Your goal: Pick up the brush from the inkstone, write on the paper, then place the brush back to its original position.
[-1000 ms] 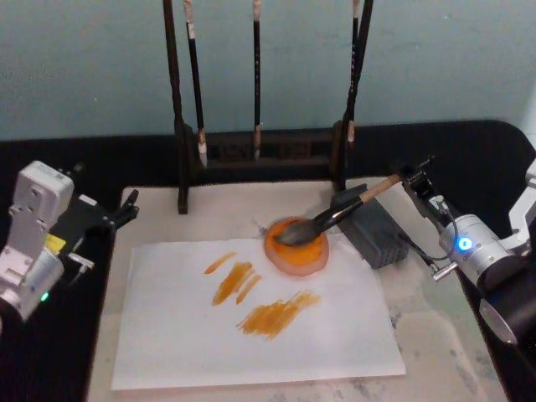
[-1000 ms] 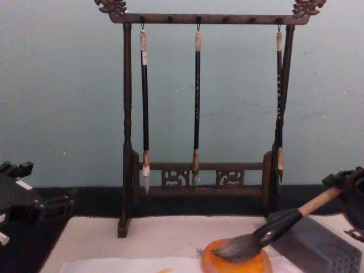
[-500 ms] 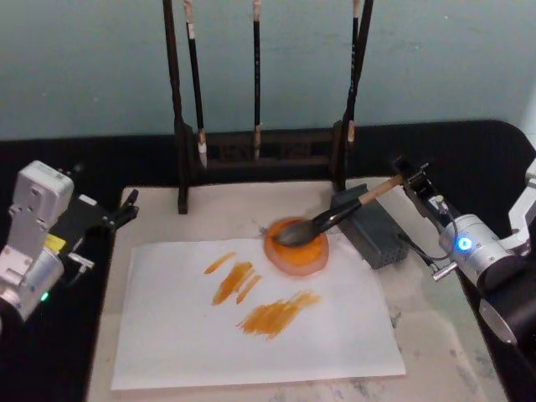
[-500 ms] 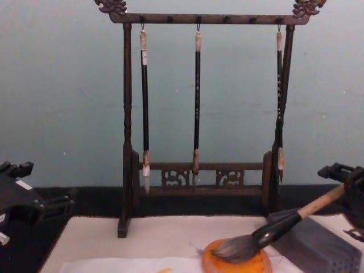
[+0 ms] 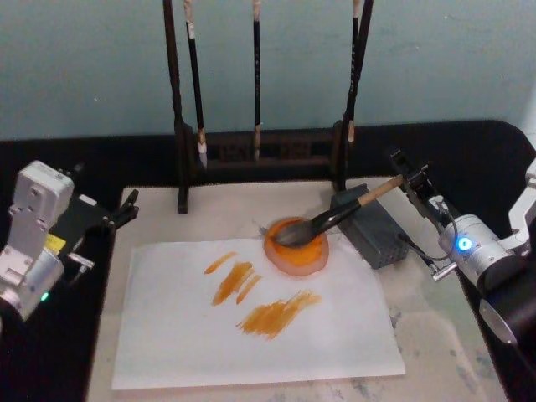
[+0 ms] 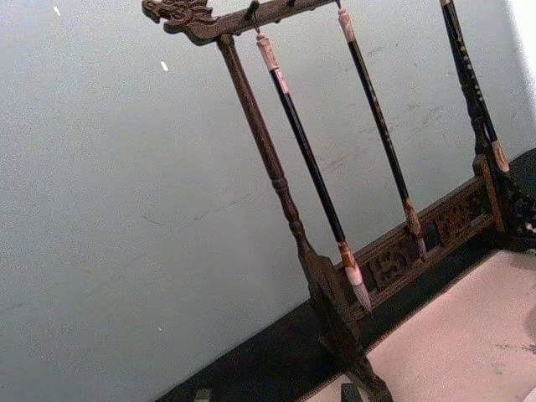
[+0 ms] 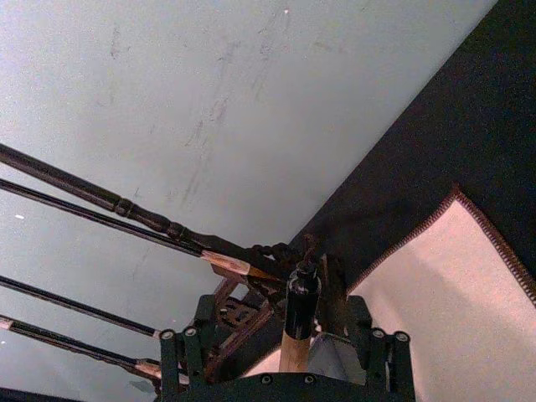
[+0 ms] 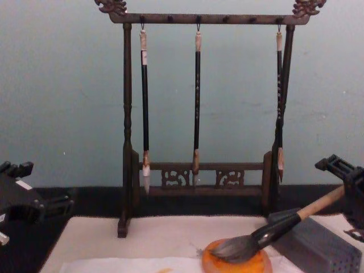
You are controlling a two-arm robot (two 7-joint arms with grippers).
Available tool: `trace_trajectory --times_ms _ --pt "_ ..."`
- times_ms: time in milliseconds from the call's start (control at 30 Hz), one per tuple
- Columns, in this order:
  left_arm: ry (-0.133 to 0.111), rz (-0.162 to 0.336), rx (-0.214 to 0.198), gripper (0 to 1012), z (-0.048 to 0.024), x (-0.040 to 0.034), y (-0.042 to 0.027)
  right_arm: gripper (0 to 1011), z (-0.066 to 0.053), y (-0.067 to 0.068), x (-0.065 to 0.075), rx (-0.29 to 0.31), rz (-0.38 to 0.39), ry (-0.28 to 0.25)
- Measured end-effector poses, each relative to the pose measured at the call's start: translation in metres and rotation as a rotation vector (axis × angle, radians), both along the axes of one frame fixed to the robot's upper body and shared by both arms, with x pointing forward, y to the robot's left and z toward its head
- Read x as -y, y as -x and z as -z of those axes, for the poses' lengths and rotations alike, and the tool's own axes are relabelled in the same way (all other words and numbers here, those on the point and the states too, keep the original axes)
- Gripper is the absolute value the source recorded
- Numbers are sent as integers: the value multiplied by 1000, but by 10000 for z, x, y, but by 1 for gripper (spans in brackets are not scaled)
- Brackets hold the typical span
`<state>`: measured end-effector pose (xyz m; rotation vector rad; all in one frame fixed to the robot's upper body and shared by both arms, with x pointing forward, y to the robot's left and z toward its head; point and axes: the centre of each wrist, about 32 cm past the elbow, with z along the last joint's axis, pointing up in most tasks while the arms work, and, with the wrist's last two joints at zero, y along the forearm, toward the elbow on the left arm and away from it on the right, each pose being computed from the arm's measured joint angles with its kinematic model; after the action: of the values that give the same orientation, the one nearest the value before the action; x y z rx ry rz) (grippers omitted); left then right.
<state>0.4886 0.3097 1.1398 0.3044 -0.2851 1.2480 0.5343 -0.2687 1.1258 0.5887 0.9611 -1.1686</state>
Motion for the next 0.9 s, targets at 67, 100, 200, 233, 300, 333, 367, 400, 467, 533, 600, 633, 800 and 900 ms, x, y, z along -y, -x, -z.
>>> trace_trajectory --times_ms 67,100,200,233,300,333,367,400,467,533,600,633,800,900 --pt "0 0 0 1001 0 0 0 1000 0 0 0 0 0 0" --pt "0 0 0 1001 0 0 0 1000 0 0 0 0 0 0" --pt "0 0 0 1001 0 0 0 1000 -15 11 -9 8 -3 9" --pt "0 0 0 1001 0 0 0 1000 -22 16 -13 12 -4 13" --pt "0 0 0 1001 0 0 0 1000 -43 34 -28 21 -8 20" --pt "0 0 0 1001 0 0 0 1000 -49 40 -32 23 -9 22" --pt "0 0 0 1001 0 0 0 1000 -61 54 -40 26 -8 24" --pt "0 0 0 1001 0 0 0 1000 -67 63 -45 27 -8 24" --pt "0 0 0 1001 0 0 0 1000 -81 93 -58 29 -3 27" --pt "0 0 0 1001 0 0 0 1000 -96 127 -68 28 4 30" --pt "0 0 0 1001 0 0 0 1000 -103 153 -72 26 10 30" --pt "0 0 0 1001 0 0 0 1000 -104 167 -73 23 13 30" --pt "0 0 0 1001 0 0 0 1000 -112 265 -69 5 30 30" --pt "0 0 0 1001 0 0 0 1000 -119 327 -65 -1 36 34"
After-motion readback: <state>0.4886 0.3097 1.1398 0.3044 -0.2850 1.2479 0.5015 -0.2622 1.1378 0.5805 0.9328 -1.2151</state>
